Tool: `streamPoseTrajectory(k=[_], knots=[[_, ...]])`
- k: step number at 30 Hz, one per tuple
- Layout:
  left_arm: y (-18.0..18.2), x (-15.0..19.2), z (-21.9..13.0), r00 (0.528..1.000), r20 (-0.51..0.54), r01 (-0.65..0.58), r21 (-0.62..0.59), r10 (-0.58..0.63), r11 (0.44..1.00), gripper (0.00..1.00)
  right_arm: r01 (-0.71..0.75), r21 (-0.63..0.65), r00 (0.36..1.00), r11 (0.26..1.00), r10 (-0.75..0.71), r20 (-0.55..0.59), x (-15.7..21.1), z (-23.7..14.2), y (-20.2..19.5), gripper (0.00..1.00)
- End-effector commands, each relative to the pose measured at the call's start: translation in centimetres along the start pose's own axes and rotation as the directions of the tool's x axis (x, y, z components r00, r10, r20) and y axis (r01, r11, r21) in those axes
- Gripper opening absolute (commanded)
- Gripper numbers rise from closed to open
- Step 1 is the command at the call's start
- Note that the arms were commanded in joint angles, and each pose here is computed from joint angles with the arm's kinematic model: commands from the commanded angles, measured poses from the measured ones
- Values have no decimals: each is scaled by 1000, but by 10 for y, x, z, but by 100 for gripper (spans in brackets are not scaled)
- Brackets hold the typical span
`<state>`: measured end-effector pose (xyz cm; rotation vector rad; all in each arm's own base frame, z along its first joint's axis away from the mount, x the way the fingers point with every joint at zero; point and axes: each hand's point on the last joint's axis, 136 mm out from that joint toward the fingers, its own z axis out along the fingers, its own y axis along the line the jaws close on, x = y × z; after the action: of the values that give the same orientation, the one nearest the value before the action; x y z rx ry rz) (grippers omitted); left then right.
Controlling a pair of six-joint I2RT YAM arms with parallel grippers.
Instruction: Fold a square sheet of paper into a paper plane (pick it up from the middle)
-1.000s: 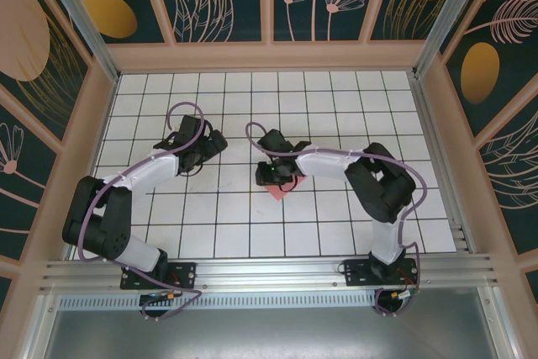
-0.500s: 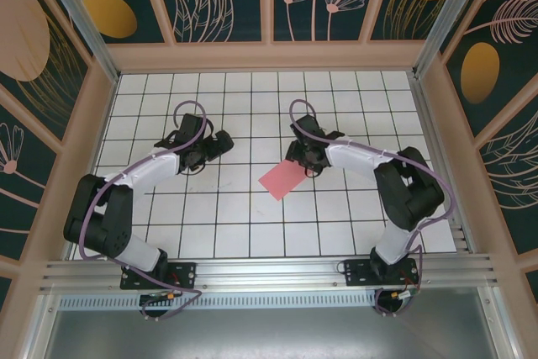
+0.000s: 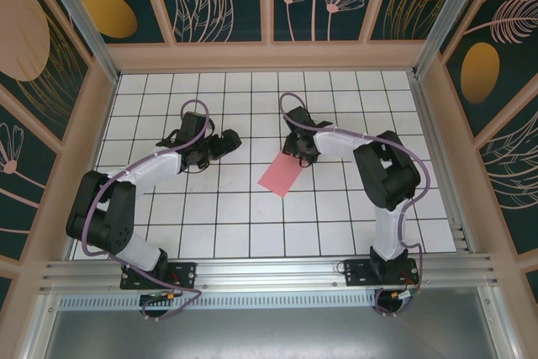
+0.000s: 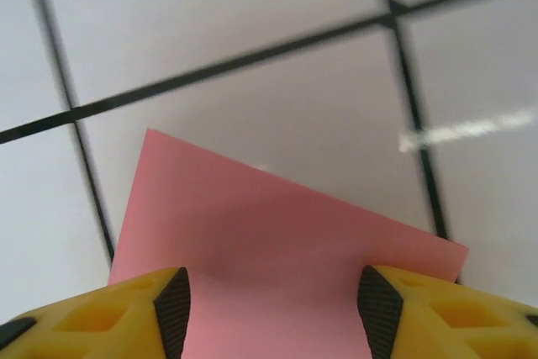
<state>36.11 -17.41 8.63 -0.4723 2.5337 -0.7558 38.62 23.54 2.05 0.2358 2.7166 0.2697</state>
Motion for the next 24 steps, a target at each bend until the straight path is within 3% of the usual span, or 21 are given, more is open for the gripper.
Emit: streamPoseTrajectory(k=[1,5,9,12,14,16,24], knots=[[-1,3,-2,1000,-3,0,31,0,1000,98,228,-146,970,963,-238,-53,14,29,29,57],[1,10,-1,1000,-19,20,53,-19,998,99,332,-314,934,889,-356,-22,11,20,66,57],[4,15,0,999,-22,44,59,-43,997,98,365,-372,924,854,-381,32,-1,-2,87,58],[12,13,-2,998,5,63,24,-63,998,99,348,-256,937,902,-344,61,-11,-15,79,58],[21,9,-3,996,34,84,-21,-83,996,99,295,-77,955,952,-290,68,-16,-20,58,58],[28,5,-6,993,66,106,-60,-102,993,98,284,28,957,958,-285,56,-5,-26,47,60],[41,-2,-9,984,122,143,-116,-129,983,98,402,13,915,915,-402,-25,72,-37,83,76]])
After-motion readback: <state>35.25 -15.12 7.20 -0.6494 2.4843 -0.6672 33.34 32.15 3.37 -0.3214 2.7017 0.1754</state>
